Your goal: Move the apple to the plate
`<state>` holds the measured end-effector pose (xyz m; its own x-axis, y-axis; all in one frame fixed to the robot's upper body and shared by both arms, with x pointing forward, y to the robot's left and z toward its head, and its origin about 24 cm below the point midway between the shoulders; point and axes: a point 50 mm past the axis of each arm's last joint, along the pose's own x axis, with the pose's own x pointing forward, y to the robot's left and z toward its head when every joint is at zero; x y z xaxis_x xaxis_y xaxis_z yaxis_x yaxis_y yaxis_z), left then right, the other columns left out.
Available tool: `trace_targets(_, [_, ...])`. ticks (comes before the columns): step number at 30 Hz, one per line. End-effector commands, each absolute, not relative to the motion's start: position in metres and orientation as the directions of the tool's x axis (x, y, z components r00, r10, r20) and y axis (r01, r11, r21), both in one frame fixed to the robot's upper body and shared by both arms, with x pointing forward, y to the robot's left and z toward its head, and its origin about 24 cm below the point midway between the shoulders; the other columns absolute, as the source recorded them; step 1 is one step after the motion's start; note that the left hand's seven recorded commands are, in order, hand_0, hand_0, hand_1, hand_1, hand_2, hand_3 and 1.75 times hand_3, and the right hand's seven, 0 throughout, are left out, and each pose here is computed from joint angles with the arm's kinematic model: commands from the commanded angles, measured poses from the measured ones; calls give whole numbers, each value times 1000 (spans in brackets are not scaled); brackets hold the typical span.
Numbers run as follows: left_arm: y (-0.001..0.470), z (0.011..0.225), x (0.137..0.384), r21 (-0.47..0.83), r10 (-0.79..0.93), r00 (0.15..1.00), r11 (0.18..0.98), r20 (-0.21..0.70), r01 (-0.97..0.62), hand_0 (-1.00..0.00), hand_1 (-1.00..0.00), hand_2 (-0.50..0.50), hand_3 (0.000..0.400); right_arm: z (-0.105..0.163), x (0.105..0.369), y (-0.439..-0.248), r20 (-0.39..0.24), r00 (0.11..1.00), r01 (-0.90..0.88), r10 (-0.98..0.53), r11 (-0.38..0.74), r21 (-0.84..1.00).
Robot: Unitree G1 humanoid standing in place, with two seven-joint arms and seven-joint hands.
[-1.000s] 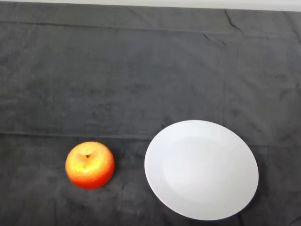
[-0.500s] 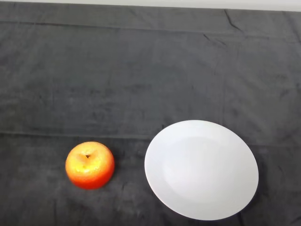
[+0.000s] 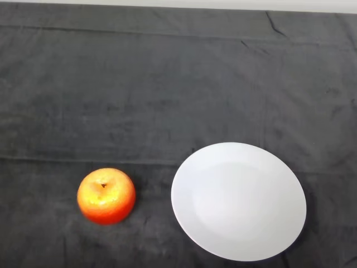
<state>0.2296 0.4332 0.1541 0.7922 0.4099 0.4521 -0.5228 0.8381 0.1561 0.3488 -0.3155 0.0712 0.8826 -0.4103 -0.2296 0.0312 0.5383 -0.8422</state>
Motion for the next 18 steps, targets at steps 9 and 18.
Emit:
trace_targets(9, [412,129,238,237,306,880,883,362,-405,0,0,0,0,62,339,-325,-261,861,18,-436,540,-842])
trace_targets(18, [409,130,241,326,236,929,888,284,-325,0,0,0,0,62,339,-325,-261,861,18,-436,540,-842])
